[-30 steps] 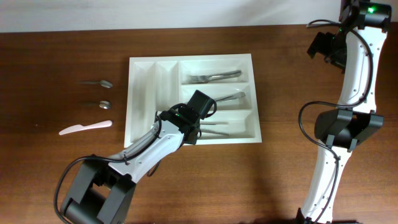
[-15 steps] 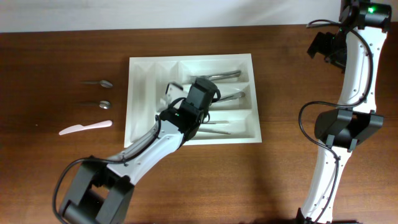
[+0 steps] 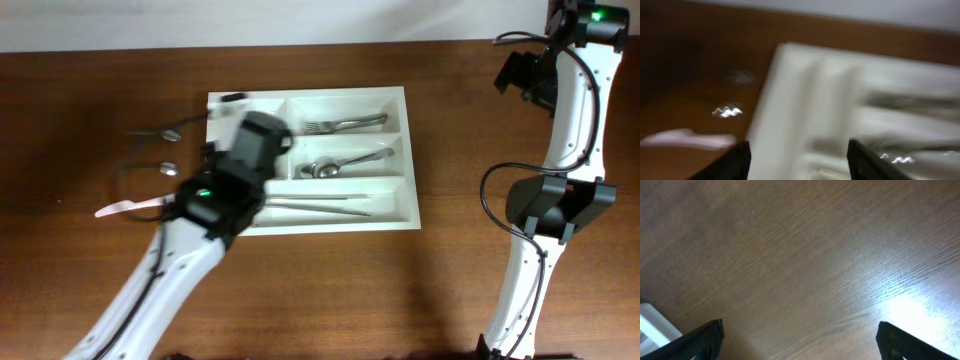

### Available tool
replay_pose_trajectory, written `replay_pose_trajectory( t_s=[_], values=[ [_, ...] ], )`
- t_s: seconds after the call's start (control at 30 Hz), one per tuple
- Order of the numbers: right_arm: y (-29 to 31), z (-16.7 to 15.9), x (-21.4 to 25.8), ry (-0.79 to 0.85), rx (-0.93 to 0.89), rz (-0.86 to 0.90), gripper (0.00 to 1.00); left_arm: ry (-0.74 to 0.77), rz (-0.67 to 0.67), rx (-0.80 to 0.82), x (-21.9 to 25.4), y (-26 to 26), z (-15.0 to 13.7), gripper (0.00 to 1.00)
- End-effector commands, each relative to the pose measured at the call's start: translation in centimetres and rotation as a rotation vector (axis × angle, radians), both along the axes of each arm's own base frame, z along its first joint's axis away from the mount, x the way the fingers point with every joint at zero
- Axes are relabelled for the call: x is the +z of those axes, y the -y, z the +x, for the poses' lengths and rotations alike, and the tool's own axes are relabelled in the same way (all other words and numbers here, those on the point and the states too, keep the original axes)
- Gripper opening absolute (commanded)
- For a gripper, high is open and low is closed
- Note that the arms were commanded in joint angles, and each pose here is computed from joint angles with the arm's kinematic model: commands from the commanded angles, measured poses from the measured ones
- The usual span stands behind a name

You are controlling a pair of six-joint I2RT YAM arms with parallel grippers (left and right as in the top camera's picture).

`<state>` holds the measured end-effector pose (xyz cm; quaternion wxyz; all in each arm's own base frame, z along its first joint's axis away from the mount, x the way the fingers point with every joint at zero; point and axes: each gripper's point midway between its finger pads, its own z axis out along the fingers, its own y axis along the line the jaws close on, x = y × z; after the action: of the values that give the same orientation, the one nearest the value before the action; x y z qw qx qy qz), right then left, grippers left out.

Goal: Pack container
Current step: 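Open the left gripper to release the tongs and withdraw, then move the left gripper over the white plastic knife left of the tray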

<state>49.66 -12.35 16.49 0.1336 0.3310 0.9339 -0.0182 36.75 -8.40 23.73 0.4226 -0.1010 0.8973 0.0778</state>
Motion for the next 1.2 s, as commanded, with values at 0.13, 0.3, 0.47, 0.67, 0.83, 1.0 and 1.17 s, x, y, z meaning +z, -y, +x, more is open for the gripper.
replay_pose_trajectory(
  t_s=[0.13,0.3,0.47,0.67,0.83,1.0,1.17],
  values=[
    [0.2,-0.3,1.9,0.039,0.002,-0.013,0.99,-0.102,-0.049,0.39,-1.3,-11.2,-3.2,0.39],
    [0.2,-0.3,1.9,0.039,0.002,-0.013,0.99,-0.123,-0.299,0.605,-3.7,-14.5,-3.1,0.94],
    [0.2,-0.3,1.9,0.039,0.002,-0.013,0.99,-0.144,-0.548,0.656,-5.7,-14.1,-1.5,0.99],
    [0.2,-0.3,1.9,0.039,0.002,-0.013,0.99,-0.206,-0.591,0.642,-7.2,-13.3,-1.2,0.93],
    [0.2,-0.2,1.9,0.039,0.002,-0.013,0.99,-0.18,-0.634,0.905,-9.1,-14.8,-1.9,0.81],
    [0.2,-0.3,1.9,0.039,0.002,-0.013,0.99,-0.18,-0.716,1.182,-12.0,-15.3,-2.8,0.87],
    [0.2,-0.3,1.9,0.039,0.002,-0.013,0.99,-0.216,-0.714,1.318,-14.8,-16.7,-3.4,0.87]
  ],
)
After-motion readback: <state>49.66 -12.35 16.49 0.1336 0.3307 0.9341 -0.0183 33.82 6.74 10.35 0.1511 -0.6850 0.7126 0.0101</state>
